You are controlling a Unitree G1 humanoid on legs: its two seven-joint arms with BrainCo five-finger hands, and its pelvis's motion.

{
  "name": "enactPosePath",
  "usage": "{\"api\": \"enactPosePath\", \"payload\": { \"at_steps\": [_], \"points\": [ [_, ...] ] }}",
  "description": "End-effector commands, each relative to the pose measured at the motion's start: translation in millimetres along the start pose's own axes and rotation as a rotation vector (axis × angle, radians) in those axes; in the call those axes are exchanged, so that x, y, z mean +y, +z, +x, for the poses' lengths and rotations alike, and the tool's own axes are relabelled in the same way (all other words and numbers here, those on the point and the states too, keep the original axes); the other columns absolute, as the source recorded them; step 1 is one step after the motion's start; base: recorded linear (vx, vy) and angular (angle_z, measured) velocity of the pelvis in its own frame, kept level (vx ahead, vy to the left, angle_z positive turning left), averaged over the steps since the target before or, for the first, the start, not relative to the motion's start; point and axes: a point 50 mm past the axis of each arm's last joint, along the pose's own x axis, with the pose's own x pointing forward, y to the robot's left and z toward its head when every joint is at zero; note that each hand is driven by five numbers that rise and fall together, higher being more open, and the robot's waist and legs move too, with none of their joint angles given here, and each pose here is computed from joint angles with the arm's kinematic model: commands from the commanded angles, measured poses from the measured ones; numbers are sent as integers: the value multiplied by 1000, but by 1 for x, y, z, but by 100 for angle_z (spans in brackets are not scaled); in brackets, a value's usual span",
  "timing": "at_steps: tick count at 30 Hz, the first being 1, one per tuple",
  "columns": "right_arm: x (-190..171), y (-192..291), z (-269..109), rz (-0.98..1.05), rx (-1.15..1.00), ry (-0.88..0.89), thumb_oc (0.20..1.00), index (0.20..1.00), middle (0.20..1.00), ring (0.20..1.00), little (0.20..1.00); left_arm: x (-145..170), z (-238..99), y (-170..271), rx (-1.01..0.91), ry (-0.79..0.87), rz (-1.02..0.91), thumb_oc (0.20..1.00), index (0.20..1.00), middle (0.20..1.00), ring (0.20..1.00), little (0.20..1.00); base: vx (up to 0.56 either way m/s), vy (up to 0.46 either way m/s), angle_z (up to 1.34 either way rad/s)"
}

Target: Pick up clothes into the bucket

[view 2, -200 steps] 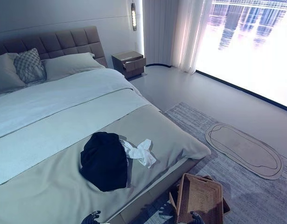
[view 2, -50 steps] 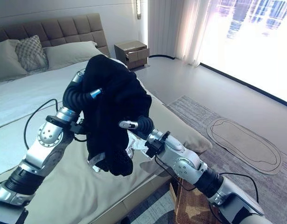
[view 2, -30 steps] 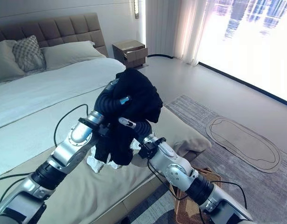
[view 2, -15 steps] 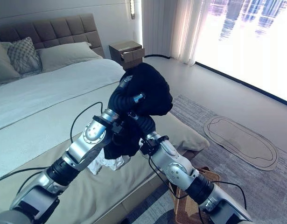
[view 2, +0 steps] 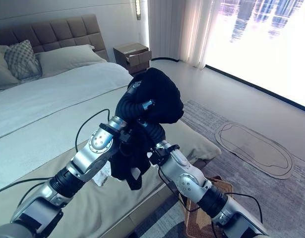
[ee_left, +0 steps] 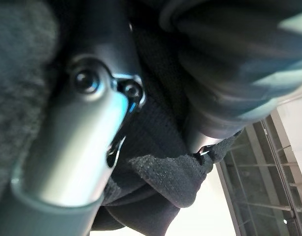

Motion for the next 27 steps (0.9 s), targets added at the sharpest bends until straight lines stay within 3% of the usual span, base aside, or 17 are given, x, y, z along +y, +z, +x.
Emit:
{"api": "enactPosePath", "payload": {
  "at_steps": [1, 10, 13, 19, 27],
  "points": [
    [89, 55, 6, -2, -315, 447, 200, 200, 200, 200, 200, 4, 14, 1, -15, 1, 39, 1000, 1000, 1000, 1000, 1000, 0, 0, 0],
    [41, 109, -18, -209, -594, 207, 200, 200, 200, 200, 200, 59, -31, 2, 22, 187, 199, 1000, 1000, 1000, 1000, 1000, 3, 0, 0],
    [26, 138, -31, -365, -722, 92, 200, 200, 200, 200, 200, 75, -53, 11, 20, 242, 248, 1000, 1000, 1000, 1000, 1000, 0, 0, 0],
    [-3, 183, -47, -608, -902, -190, 200, 200, 200, 200, 200, 89, -82, 23, -6, 326, 230, 1000, 1000, 1000, 1000, 1000, 0, 0, 0],
    [-41, 215, -67, -729, -976, -483, 200, 200, 200, 200, 200, 94, -103, 17, 25, 379, 157, 1000, 1000, 1000, 1000, 1000, 0, 0, 0]
  ]
}}
